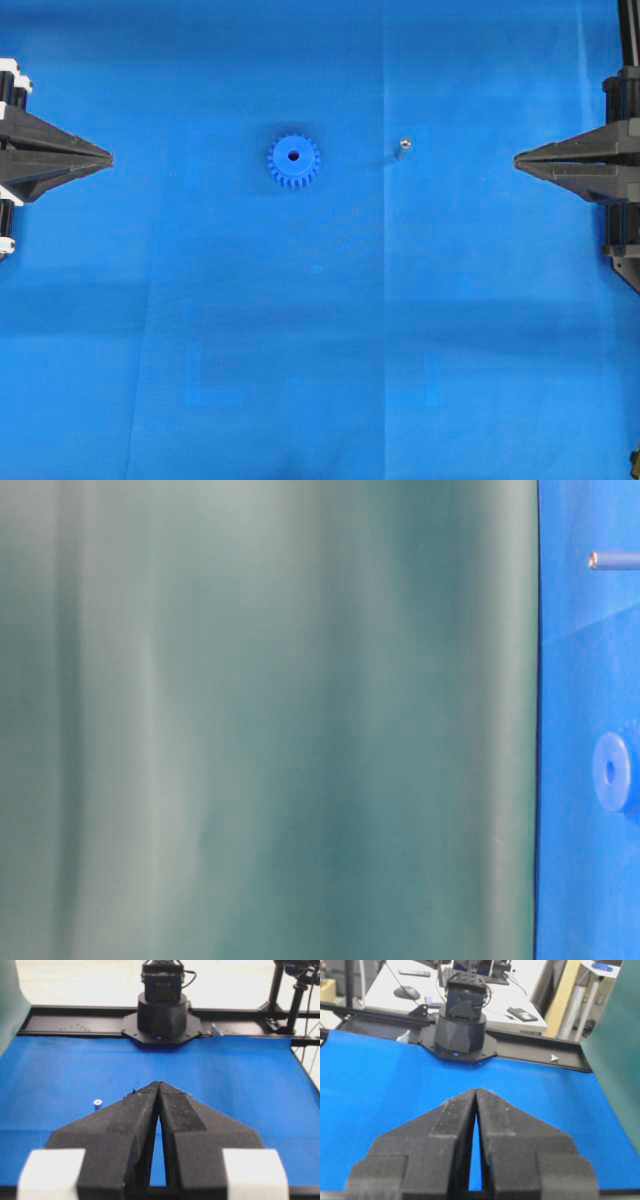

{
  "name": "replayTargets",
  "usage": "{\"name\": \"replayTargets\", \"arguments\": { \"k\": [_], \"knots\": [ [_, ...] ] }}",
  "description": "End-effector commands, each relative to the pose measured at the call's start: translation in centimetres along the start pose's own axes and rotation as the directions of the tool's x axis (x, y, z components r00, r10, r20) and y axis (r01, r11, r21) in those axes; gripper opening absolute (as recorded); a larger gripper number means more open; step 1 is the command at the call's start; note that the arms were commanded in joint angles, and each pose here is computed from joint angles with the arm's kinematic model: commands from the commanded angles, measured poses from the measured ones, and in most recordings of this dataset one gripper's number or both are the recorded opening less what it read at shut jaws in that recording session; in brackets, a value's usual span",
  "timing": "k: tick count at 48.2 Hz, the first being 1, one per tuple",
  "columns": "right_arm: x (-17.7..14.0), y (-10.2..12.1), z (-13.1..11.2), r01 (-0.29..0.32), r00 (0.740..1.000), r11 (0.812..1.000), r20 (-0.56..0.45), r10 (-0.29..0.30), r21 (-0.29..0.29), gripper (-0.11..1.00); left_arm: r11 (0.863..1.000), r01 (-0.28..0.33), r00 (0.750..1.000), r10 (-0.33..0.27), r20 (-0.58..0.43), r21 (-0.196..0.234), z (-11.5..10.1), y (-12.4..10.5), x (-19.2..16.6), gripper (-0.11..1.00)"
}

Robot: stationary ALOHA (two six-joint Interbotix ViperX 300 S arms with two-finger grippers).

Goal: Insert the shaft placed at a random location into the center hole of the small gear at another random location.
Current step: 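Move the right gripper left and lower it around the silver shaft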

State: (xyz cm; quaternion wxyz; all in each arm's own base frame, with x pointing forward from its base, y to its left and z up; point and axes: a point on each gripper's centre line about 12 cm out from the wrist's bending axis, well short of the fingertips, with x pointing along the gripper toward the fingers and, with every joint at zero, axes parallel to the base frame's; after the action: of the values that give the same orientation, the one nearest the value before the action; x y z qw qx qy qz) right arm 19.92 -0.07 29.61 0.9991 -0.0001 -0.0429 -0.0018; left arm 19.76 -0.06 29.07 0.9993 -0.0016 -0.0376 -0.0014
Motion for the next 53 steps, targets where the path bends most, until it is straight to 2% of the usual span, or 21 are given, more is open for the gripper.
{"name": "replayTargets", "arguments": {
  "k": [1,7,16,22,26,29,37,40,42,49,53],
  "knots": [
    [0.3,-0.1,0.1,0.003,1.000,1.000,-0.002,-0.003,-0.011,0.00,1.000,0.001,1.000,-0.002,-0.009,-0.008,0.1,0.0,0.4,0.00],
    [0.9,-0.6,-1.0,0.029,0.998,1.000,-0.057,-0.029,-0.006,-0.06,1.000,0.001,1.000,-0.002,-0.012,-0.012,0.1,0.0,0.4,0.00],
    [2.1,-2.0,-3.2,0.091,0.990,0.996,-0.111,-0.090,-0.002,-0.06,1.000,0.001,1.000,-0.002,-0.014,-0.012,0.0,0.0,0.3,0.00],
    [3.1,-3.0,-5.0,0.133,0.978,0.991,-0.164,-0.131,0.006,-0.01,1.000,0.001,1.000,-0.001,-0.018,-0.012,-0.2,0.0,0.3,0.00],
    [3.9,-3.6,-6.3,0.156,0.968,0.988,-0.202,-0.150,0.010,0.07,1.000,0.001,1.000,-0.001,-0.018,-0.012,-0.2,0.0,0.3,0.00],
    [4.6,-4.0,-7.5,0.173,0.958,0.985,-0.236,-0.165,0.016,0.17,1.000,0.001,1.000,-0.001,-0.018,-0.012,-0.2,0.0,0.3,0.00],
    [5.9,-5.4,-9.9,0.222,0.935,0.975,-0.287,-0.207,0.019,0.63,1.000,0.001,1.000,-0.001,-0.018,-0.012,-0.2,0.0,0.3,0.00],
    [6.2,-5.9,-10.9,0.240,0.923,0.971,-0.313,-0.222,0.017,0.75,1.000,0.001,1.000,-0.001,-0.017,-0.012,-0.2,0.0,0.2,0.00],
    [6.5,-6.4,-11.8,0.255,0.913,0.967,-0.333,-0.235,0.017,0.76,1.000,0.001,1.000,-0.001,-0.017,-0.012,-0.2,0.0,0.2,0.00],
    [7.1,-7.3,-14.2,0.291,0.885,0.957,-0.386,-0.261,0.020,0.70,1.000,0.001,1.000,-0.001,-0.018,-0.012,-0.2,0.0,0.2,0.00],
    [7.4,-7.5,-15.4,0.301,0.878,0.954,-0.397,-0.268,0.020,0.70,1.000,0.001,1.000,-0.001,-0.018,-0.011,-0.2,0.0,0.2,0.00]
  ]
}}
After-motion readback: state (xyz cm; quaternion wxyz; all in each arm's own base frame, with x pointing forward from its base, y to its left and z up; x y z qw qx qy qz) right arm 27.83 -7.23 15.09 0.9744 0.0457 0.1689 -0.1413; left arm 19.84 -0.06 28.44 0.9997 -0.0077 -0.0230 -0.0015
